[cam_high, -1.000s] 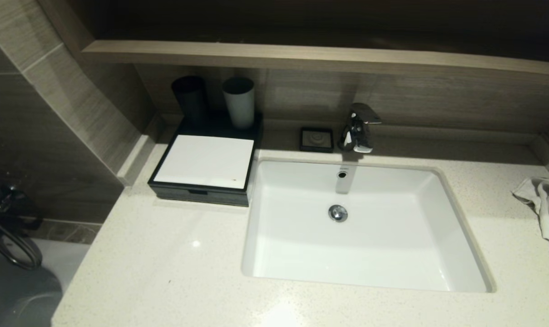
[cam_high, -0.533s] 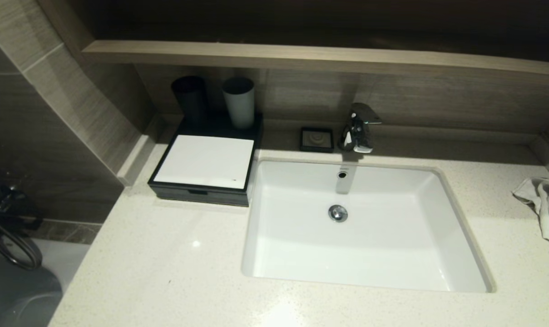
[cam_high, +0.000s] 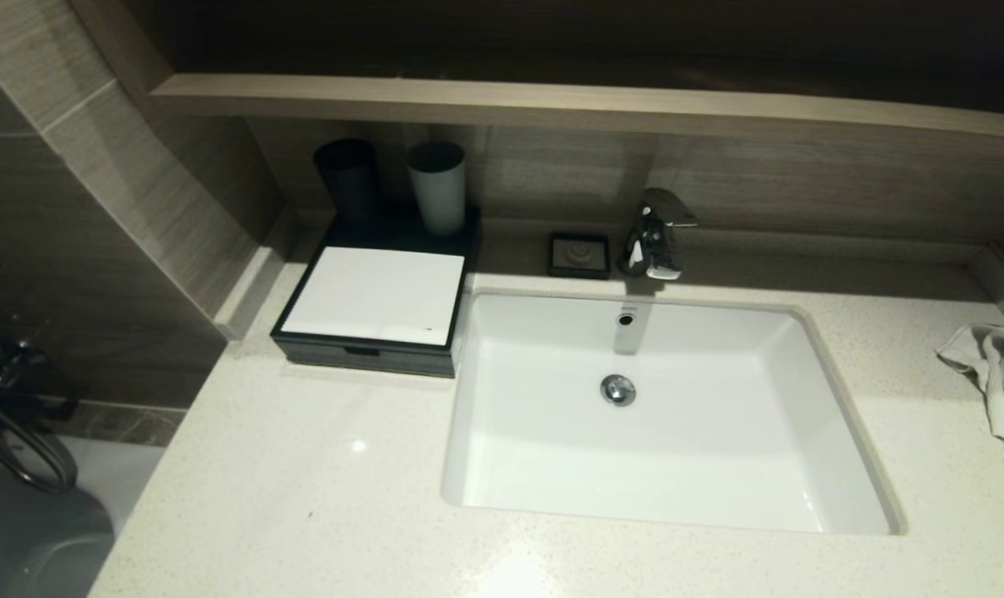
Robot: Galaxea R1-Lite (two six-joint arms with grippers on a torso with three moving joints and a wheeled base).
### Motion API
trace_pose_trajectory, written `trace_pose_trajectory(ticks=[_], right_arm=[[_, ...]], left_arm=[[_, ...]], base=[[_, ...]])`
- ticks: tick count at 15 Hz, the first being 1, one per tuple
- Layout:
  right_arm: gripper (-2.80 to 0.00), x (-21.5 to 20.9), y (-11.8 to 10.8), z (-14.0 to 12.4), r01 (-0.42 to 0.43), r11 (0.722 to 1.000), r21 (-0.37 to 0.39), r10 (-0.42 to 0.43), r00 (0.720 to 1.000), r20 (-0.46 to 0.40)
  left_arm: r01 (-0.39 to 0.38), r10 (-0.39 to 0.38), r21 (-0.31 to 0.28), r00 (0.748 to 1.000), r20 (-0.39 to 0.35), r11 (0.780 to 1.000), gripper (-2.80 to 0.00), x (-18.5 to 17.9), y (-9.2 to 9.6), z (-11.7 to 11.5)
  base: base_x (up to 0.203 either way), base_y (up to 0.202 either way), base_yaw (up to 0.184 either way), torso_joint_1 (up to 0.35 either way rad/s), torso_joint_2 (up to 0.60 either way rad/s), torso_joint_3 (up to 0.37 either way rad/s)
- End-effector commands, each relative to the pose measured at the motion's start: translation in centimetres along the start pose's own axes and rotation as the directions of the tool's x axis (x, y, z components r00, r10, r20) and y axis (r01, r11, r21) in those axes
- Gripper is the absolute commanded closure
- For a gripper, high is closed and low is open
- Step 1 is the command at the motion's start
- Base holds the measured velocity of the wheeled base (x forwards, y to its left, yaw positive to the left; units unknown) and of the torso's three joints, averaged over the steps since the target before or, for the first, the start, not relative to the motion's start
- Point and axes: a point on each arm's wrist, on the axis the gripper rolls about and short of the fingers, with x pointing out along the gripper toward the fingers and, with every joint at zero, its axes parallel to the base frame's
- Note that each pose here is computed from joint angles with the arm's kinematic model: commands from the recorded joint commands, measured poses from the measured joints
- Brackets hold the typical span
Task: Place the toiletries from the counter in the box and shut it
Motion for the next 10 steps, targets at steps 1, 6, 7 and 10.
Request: trace_pose_trajectory(ticks=[1,6,7,10], right_arm=[[0.00,0.0,0.0,0.0,0.000,1.000,0.001,0.000,1.000,0.000],[0.00,0.0,0.0,0.0,0.000,1.000,0.001,0.000,1.000,0.000],[0.00,0.0,0.0,0.0,0.000,1.000,0.001,0.000,1.000,0.000],[0.00,0.0,0.0,0.0,0.000,1.000,0.001,0.000,1.000,0.000]], left_arm=[[0.065,-0.065,-0.001,0.998,0.005,0.998,0.00,-0.1,-0.3,-1.0],[0.078,-0.078,0.003,0.997,0.009,0.997,0.00,-0.3,-0.6,-3.4],[0.078,-0.078,0.001,0.997,0.003,0.997,0.00,-0.2,-0.6,-3.8],[0.067,-0.067,-0.004,0.998,0.000,0.998,0.00,-0.2,-0.6,-3.8]], base=[[0.000,0.000,0.000,0.000,0.00,0.000],[0.000,0.000,0.000,0.000,0.00,0.000],[0.000,0.000,0.000,0.000,0.00,0.000],[0.000,0.000,0.000,0.000,0.00,0.000]])
